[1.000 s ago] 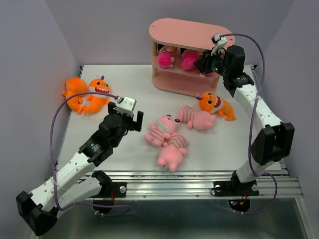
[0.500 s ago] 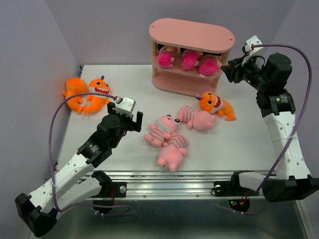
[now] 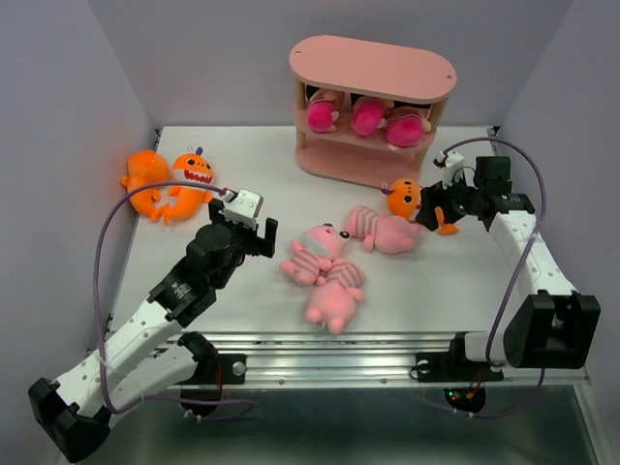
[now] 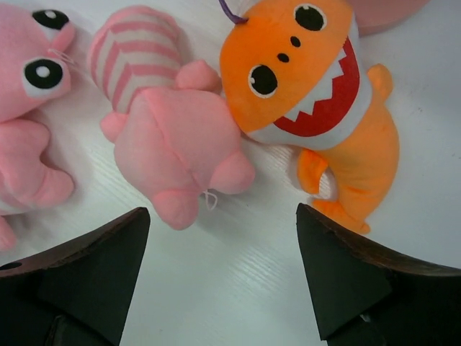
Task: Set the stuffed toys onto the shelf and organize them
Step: Grab a stuffed toy with the right arm
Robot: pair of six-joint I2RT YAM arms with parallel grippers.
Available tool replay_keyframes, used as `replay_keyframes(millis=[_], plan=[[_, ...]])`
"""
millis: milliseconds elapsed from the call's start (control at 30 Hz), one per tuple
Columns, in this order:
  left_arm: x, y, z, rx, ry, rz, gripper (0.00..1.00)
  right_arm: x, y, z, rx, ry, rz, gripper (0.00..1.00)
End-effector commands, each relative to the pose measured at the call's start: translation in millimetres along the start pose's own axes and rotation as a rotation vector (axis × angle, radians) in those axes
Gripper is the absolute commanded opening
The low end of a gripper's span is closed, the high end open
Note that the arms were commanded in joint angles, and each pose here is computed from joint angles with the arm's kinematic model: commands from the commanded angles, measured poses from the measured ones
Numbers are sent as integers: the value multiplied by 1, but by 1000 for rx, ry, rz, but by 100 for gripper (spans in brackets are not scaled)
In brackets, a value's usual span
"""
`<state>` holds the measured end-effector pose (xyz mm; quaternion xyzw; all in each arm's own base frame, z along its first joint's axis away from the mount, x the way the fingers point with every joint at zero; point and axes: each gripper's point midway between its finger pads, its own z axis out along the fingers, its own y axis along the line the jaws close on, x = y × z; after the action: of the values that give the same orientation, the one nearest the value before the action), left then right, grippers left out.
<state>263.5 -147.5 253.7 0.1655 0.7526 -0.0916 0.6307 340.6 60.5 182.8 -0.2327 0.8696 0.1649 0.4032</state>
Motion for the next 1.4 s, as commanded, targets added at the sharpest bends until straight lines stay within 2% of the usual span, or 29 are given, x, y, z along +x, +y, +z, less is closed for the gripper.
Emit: replay_keyframes(millis=[0,200,433,467,633,800,900,1000,1033,1133,1233,1333,1367], plan=[[-12,1,-1,1,-49,-19,99,6,-20,4,58,28,-159,88],[-8,1,2,-2,-36,-15,99,6,-48,34,84,17,-304,97],[-6,2,3,-10,-27,-12,99,-6,-66,64,55,-7,-404,97],[-6,2,3,-10,-27,-10,99,-7,-67,67,48,-17,-416,100],[-5,2,4,-14,-21,-8,99,-18,-77,80,61,-58,-444,100],[-3,1,6,-13,-13,-4,99,-11,-87,98,51,-27,-431,98],[-1,0,7,-8,-7,-2,99,-1,-86,106,24,-3,-403,91],[-2,-2,6,3,-13,-4,99,9,-79,109,-10,2,-393,77],[-2,-2,7,4,-11,-3,99,11,-78,108,-11,5,-391,64],[-2,-4,7,16,-11,-3,99,14,-76,104,-1,11,-388,42],[-1,-7,7,35,-10,-1,99,12,-77,94,23,3,-351,14],[-7,-12,7,61,-38,-10,99,-7,-73,74,48,-40,-283,1],[-10,-16,6,85,-47,-13,99,-13,-69,67,48,-55,-276,1]])
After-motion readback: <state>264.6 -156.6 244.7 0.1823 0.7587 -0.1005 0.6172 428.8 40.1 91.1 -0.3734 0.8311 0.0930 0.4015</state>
